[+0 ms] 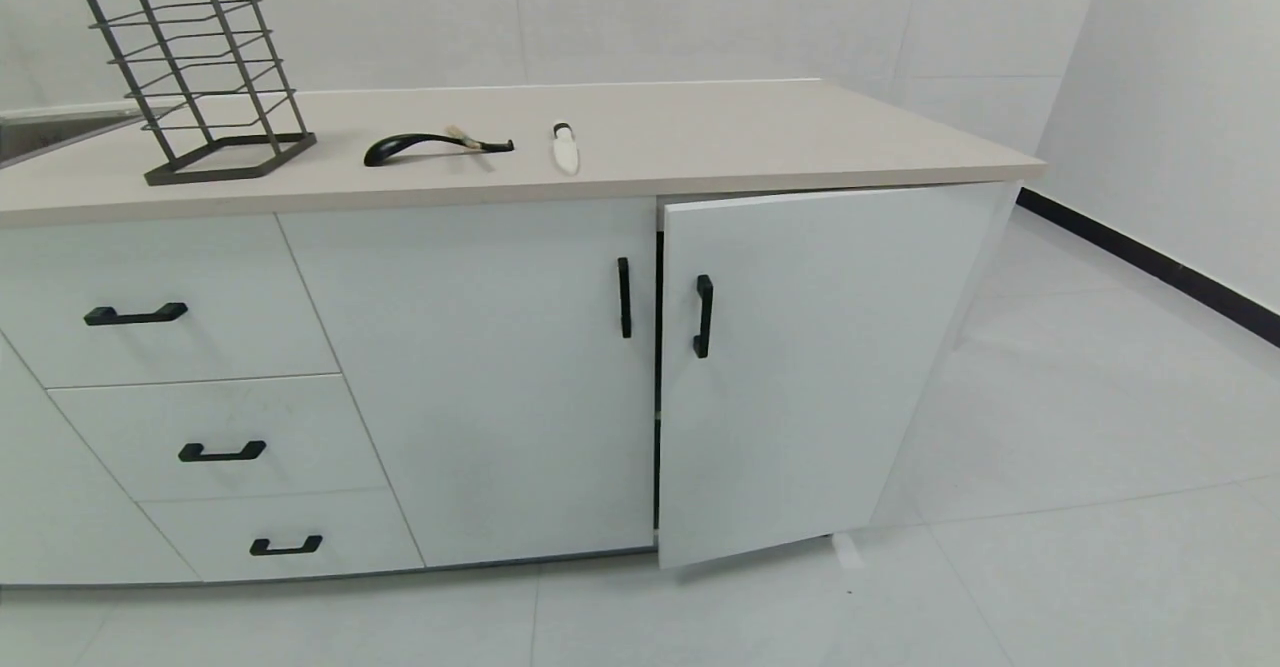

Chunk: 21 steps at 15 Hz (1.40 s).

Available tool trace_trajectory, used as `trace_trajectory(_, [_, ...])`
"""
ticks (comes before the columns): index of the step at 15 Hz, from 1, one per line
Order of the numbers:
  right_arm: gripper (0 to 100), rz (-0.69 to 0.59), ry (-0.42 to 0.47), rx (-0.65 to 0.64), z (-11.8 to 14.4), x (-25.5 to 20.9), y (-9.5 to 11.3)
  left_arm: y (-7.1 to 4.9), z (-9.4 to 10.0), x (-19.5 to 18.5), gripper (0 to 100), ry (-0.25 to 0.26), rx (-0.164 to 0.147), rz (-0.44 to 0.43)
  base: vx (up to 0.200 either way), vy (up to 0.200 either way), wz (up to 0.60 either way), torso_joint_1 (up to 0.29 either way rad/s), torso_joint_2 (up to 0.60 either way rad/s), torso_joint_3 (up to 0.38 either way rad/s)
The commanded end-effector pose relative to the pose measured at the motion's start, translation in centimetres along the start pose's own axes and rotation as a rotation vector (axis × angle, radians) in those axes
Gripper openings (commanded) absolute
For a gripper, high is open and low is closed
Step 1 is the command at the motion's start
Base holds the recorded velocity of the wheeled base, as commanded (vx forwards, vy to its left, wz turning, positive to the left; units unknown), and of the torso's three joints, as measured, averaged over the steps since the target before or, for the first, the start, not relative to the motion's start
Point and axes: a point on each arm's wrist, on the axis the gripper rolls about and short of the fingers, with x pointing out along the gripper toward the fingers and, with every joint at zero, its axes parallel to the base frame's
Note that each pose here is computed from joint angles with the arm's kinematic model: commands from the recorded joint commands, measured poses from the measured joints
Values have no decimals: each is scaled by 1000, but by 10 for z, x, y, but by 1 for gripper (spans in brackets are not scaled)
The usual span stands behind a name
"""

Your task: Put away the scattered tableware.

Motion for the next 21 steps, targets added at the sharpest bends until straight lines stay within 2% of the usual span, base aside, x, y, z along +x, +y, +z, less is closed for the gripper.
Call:
trace_trajectory(1, [0,0,2,0,0,0,0,0,0,0,100,-1,0,0,0,200,0,2,-2,2])
trace_trajectory(2, [0,-3,2,-3,0,0,0,0,0,0,100,-1,0,0,0,0,0,0,0,0])
trace_trajectory(8, [0,-5,2,-1,0,0,0,0,0,0,100,-1,0,0,0,0,600,4,3,2])
trace_trajectory(13, [0,-3,2,-3,0,0,0,0,0,0,100,-1,0,0,0,0,0,0,0,0])
trace_trajectory(21, [0,-3,4,0,0,0,0,0,0,0,100,-1,0,-1,0,200,0,1,2,7])
